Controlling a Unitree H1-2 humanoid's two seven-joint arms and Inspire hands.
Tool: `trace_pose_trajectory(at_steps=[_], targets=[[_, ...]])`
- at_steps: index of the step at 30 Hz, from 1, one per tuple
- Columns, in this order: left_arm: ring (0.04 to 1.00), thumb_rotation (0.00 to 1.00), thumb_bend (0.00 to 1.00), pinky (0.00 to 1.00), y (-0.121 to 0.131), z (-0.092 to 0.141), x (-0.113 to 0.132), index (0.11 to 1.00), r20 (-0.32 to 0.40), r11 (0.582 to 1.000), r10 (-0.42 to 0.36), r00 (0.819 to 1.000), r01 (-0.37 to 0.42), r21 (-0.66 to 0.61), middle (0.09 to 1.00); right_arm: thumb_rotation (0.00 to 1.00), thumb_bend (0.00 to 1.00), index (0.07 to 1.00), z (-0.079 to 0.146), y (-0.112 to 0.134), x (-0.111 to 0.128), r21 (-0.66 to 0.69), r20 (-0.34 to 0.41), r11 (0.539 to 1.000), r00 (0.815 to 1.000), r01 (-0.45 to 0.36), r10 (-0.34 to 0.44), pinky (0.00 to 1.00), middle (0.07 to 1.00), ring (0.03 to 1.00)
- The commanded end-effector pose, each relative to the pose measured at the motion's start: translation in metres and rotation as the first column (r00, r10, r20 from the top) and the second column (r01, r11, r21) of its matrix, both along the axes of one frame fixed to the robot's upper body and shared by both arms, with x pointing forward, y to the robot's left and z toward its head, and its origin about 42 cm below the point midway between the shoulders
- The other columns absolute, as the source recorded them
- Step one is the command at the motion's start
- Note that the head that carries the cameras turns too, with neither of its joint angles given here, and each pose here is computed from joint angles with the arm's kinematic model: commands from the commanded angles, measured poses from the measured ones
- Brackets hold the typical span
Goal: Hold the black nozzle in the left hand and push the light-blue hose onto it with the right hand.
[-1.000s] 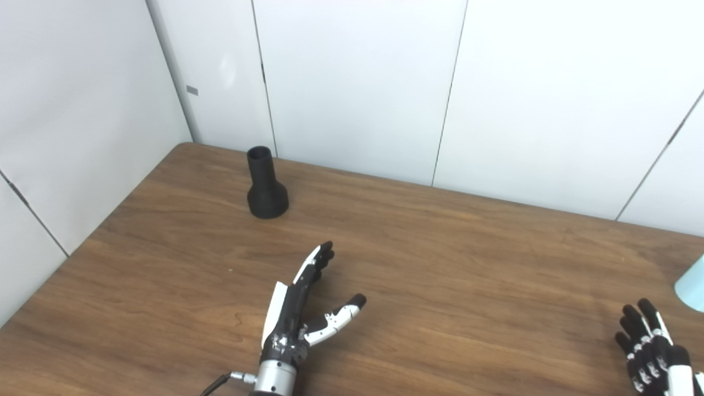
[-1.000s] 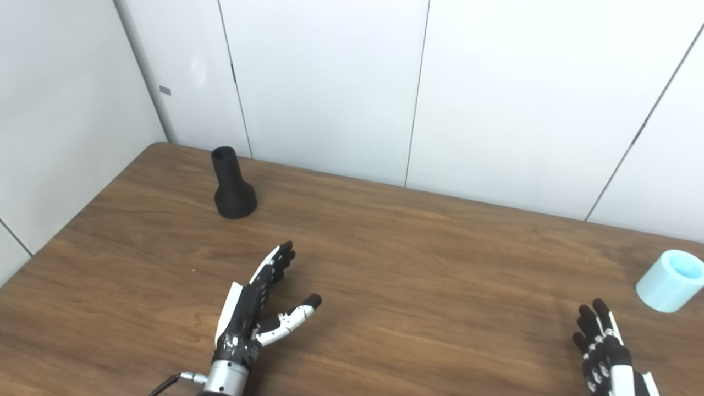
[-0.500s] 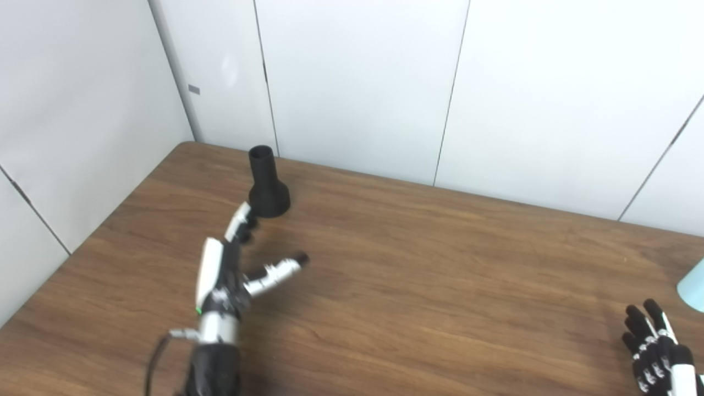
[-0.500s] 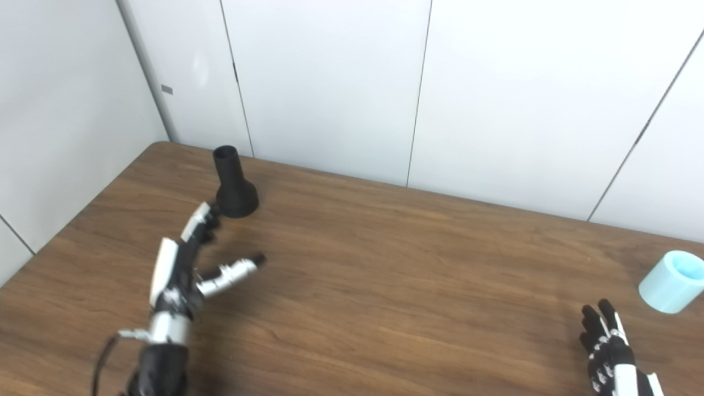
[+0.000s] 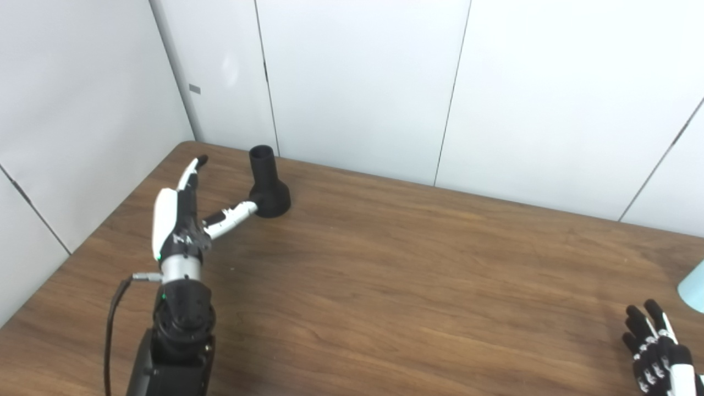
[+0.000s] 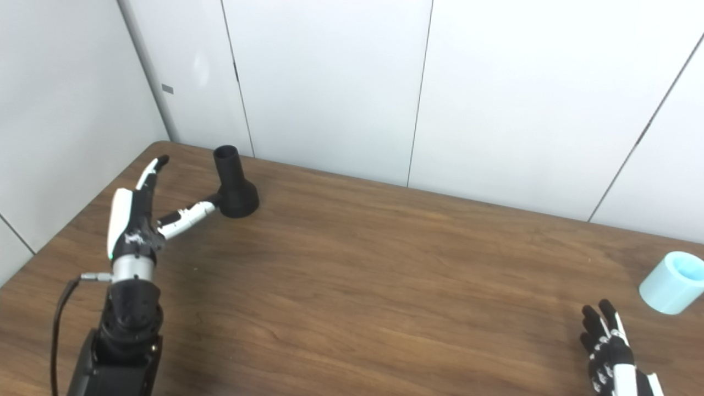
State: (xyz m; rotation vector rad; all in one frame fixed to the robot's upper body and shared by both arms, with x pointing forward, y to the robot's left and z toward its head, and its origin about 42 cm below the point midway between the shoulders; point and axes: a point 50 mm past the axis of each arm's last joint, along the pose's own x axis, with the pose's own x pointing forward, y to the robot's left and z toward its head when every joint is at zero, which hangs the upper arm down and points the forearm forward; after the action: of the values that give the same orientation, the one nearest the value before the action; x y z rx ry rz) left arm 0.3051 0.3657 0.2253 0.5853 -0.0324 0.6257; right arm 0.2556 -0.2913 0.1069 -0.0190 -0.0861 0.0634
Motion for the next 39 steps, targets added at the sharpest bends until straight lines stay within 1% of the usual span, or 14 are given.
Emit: trace_pose_trajectory(at_steps=[1,3,4,5,7,11,12,17,21,27,29,32,34,39], targets=[[0.934,0.25,0.83,0.85,0.006,0.018,0.012,0.922,0.022,0.998,0.004,1.0,-0.005,0.069,0.948,1.0,0.62,0.99,-0.016,0.007,-0.003,0.027,-0.021,1.0,1.0,0.002,-0.001,0.99,0.953,0.976],[0.917,0.28,0.85,0.81,0.011,0.018,0.021,0.921,-0.012,0.994,0.004,1.0,-0.003,0.11,0.932,1.0,0.63,0.984,-0.016,0.008,-0.003,0.033,-0.021,0.999,1.0,0.003,-0.002,0.99,0.951,0.969],[0.929,0.3,0.87,0.84,0.014,0.018,0.025,0.917,-0.029,0.992,0.001,1.0,0.003,0.124,0.932,1.0,0.63,0.981,-0.016,0.008,-0.003,0.035,-0.023,0.999,1.0,0.004,-0.003,0.99,0.947,0.968],[0.957,0.32,0.89,0.94,0.016,0.018,0.029,0.919,-0.047,0.99,-0.001,0.999,0.007,0.139,0.941,1.0,0.64,0.979,-0.015,0.009,-0.003,0.037,-0.025,0.999,1.0,0.006,-0.005,0.99,0.944,0.966],[0.977,0.36,0.92,0.99,0.02,0.018,0.036,0.912,-0.081,0.984,-0.003,0.997,0.017,0.178,0.943,1.0,0.62,0.978,-0.015,0.01,-0.003,0.038,-0.022,0.999,1.0,0.005,-0.004,0.99,0.939,0.964],[0.991,0.41,0.98,1.0,0.027,0.019,0.053,0.905,-0.155,0.966,0.001,0.988,0.039,0.257,0.939,1.0,0.59,0.97,-0.014,0.011,-0.004,0.04,-0.018,0.999,1.0,0.003,-0.002,1.0,0.927,0.959],[0.992,0.41,0.98,1.0,0.028,0.02,0.055,0.904,-0.163,0.963,0.0,0.987,0.044,0.265,0.939,1.0,0.59,0.969,-0.013,0.011,-0.004,0.04,-0.018,0.999,1.0,0.004,-0.003,0.99,0.927,0.959],[1.0,0.45,1.0,1.0,0.03,0.022,0.077,0.902,-0.248,0.931,0.006,0.969,0.085,0.356,0.933,1.0,0.59,0.985,-0.012,0.01,-0.006,0.028,-0.027,1.0,1.0,-0.002,0.003,1.0,0.935,0.971],[1.0,0.47,1.0,1.0,0.029,0.021,0.091,0.892,-0.278,0.92,0.012,0.96,0.099,0.379,0.938,1.0,0.56,0.988,-0.011,0.011,-0.008,0.018,-0.027,1.0,1.0,-0.003,0.004,1.0,0.937,0.974],[1.0,0.48,1.0,1.0,0.025,0.017,0.108,0.892,-0.3,0.923,0.003,0.954,0.113,0.368,0.937,1.0,0.56,0.99,-0.011,0.014,-0.008,0.024,-0.03,1.0,1.0,0.003,-0.003,1.0,0.934,0.971],[1.0,0.48,1.0,1.0,0.023,0.015,0.113,0.887,-0.308,0.921,0.002,0.951,0.118,0.372,0.929,1.0,0.54,0.986,-0.01,0.015,-0.008,0.024,-0.032,1.0,0.999,0.009,-0.009,1.0,0.933,0.969],[1.0,0.48,1.0,1.0,0.022,0.012,0.12,0.88,-0.326,0.92,0.001,0.946,0.127,0.371,0.932,1.0,0.49,0.993,-0.009,0.016,-0.008,0.02,-0.028,1.0,1.0,0.009,-0.009,1.0,0.941,0.975],[0.997,0.49,1.0,1.0,0.022,0.012,0.125,0.87,-0.339,0.919,0.002,0.941,0.131,0.371,0.918,1.0,0.46,0.999,-0.009,0.016,-0.008,0.015,-0.025,1.0,1.0,0.009,-0.008,1.0,0.948,0.98],[0.977,0.5,1.0,1.0,0.023,0.014,0.138,0.857,-0.371,0.917,0.006,0.929,0.143,0.373,0.9,1.0,0.47,1.0,-0.007,0.016,-0.009,-0.001,-0.022,1.0,1.0,0.009,-0.009,1.0,0.957,0.983]])
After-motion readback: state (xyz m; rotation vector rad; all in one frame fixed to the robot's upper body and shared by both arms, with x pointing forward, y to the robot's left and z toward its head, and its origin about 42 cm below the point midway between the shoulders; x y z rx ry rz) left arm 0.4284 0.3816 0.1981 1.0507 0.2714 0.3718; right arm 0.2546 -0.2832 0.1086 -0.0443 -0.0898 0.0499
